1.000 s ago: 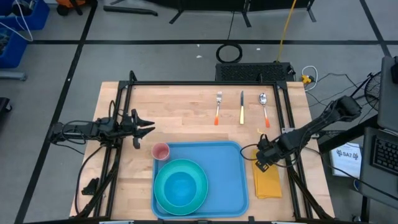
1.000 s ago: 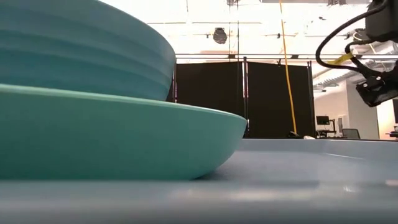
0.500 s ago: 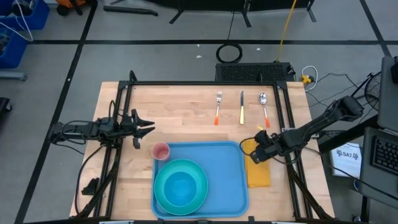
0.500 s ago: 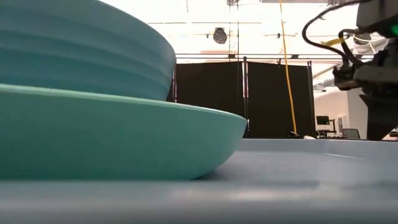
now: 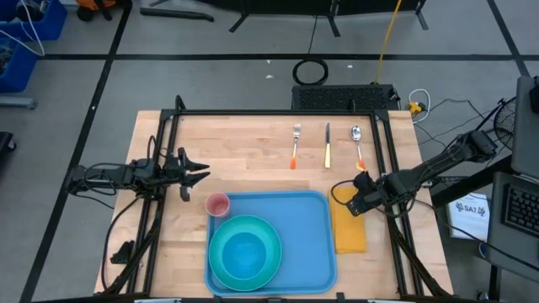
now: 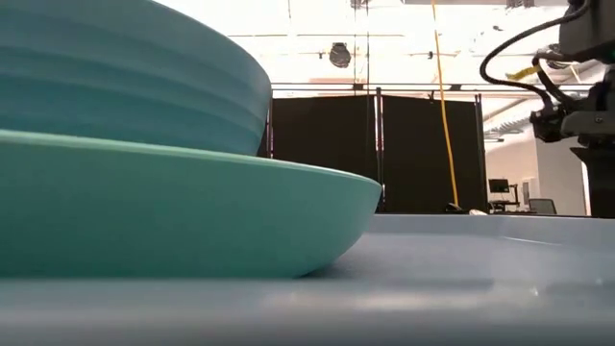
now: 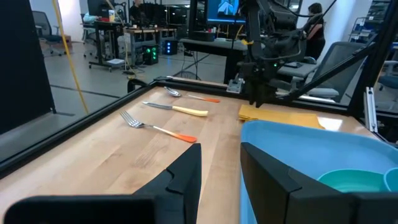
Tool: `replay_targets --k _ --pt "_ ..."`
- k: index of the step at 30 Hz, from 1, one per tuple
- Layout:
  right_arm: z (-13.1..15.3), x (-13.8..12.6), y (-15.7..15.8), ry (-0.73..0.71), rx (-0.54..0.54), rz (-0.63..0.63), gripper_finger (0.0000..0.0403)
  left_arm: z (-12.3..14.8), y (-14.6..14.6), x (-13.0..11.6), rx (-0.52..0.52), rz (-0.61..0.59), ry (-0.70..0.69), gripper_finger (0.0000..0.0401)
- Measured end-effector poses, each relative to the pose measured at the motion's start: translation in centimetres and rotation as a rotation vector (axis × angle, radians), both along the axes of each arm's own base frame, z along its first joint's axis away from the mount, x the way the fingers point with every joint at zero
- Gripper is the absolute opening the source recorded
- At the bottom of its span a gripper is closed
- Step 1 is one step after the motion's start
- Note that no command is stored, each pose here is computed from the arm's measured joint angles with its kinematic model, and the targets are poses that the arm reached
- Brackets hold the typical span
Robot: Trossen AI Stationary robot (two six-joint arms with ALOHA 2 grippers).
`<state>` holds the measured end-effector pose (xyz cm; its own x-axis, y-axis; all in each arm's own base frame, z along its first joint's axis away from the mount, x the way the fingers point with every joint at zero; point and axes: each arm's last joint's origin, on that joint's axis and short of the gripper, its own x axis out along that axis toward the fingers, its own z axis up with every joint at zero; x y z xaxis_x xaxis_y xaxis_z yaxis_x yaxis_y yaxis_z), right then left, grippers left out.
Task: Set up tray
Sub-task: Put the yellow napkin on the blue tray to the right of the green plate
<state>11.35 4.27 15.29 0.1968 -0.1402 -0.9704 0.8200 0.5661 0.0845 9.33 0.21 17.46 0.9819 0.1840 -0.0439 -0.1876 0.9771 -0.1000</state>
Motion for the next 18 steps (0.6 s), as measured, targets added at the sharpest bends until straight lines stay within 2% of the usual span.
replay_targets --k 6,12,18 --pt "-1.5 0.1 -0.3 -0.048 0.021 -0.029 0.0178 0.0 0.0 0.0 0.001 0.0 0.0 0.0115" --pt "-3.0 0.2 -0.5 -0.124 0.038 -0.054 0.0177 0.0 0.0 0.0 0.001 0.0 0.0 0.0115" --pt "-2.9 1.0 -0.4 -0.225 0.034 -0.041 0.0172 0.0 0.0 0.0 0.0 0.0 0.0 0.0115"
